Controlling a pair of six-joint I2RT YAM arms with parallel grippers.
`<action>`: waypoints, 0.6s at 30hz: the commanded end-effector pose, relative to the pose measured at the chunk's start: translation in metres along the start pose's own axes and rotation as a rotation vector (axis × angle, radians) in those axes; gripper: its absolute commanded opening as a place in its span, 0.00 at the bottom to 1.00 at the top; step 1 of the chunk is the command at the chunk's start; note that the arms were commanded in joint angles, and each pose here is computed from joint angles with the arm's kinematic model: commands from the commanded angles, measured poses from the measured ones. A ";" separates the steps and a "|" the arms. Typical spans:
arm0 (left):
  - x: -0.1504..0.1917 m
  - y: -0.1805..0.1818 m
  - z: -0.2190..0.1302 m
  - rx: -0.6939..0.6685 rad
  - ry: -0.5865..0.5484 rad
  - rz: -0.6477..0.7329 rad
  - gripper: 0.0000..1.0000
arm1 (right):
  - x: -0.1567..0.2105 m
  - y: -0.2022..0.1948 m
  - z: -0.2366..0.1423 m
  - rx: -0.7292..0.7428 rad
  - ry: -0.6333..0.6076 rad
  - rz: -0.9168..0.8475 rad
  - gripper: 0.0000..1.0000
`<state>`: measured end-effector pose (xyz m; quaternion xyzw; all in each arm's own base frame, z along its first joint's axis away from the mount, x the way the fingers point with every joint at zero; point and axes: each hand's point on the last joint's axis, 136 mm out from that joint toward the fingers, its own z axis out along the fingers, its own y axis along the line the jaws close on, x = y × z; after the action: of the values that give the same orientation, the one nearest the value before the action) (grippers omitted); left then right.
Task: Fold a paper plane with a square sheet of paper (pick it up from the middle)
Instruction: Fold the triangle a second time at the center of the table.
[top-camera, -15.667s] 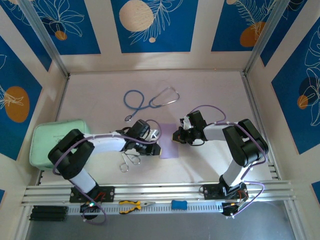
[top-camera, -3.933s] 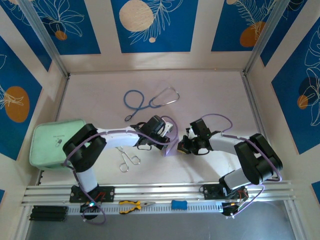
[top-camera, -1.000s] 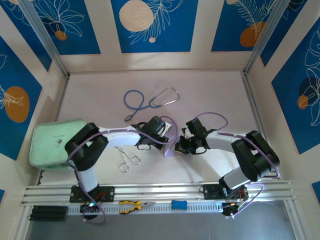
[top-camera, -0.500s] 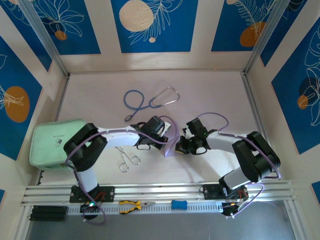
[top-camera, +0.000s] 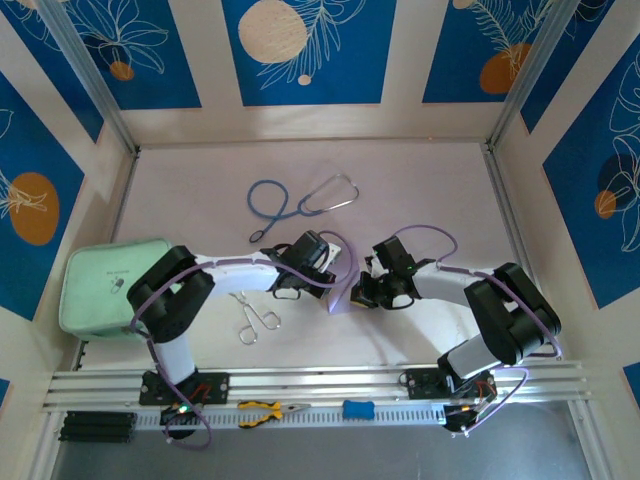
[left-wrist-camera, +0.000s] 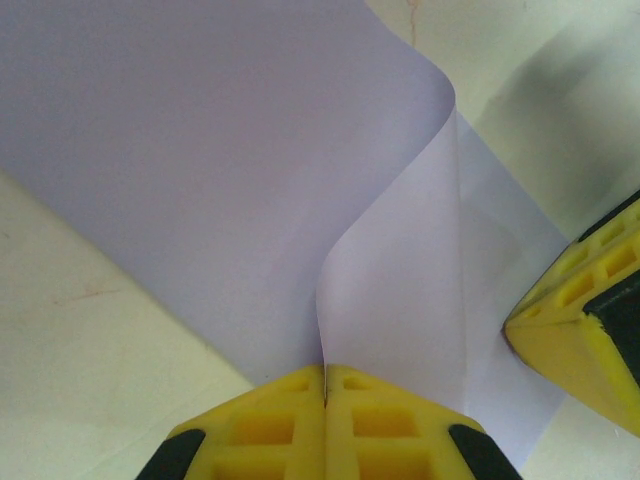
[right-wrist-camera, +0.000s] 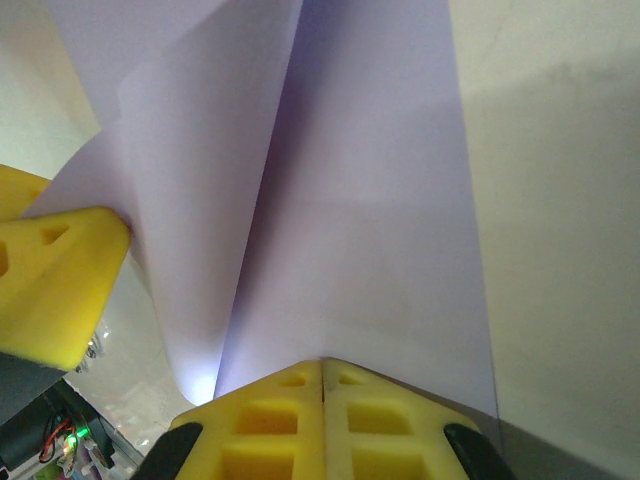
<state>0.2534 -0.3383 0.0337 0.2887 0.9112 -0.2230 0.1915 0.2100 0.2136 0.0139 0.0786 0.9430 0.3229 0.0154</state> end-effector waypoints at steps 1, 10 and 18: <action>-0.006 0.004 0.002 0.004 -0.007 0.006 0.00 | 0.008 -0.014 0.000 0.047 0.021 0.034 0.01; -0.009 -0.001 0.004 0.035 -0.008 0.018 0.01 | 0.009 -0.015 0.001 0.048 0.024 0.037 0.01; -0.011 0.003 0.004 0.023 -0.011 0.020 0.02 | 0.009 -0.016 0.000 0.049 0.024 0.039 0.01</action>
<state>0.2552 -0.3400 0.0338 0.2941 0.9083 -0.2284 0.1904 0.2099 0.2136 0.0138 0.0787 0.9431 0.3228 0.0153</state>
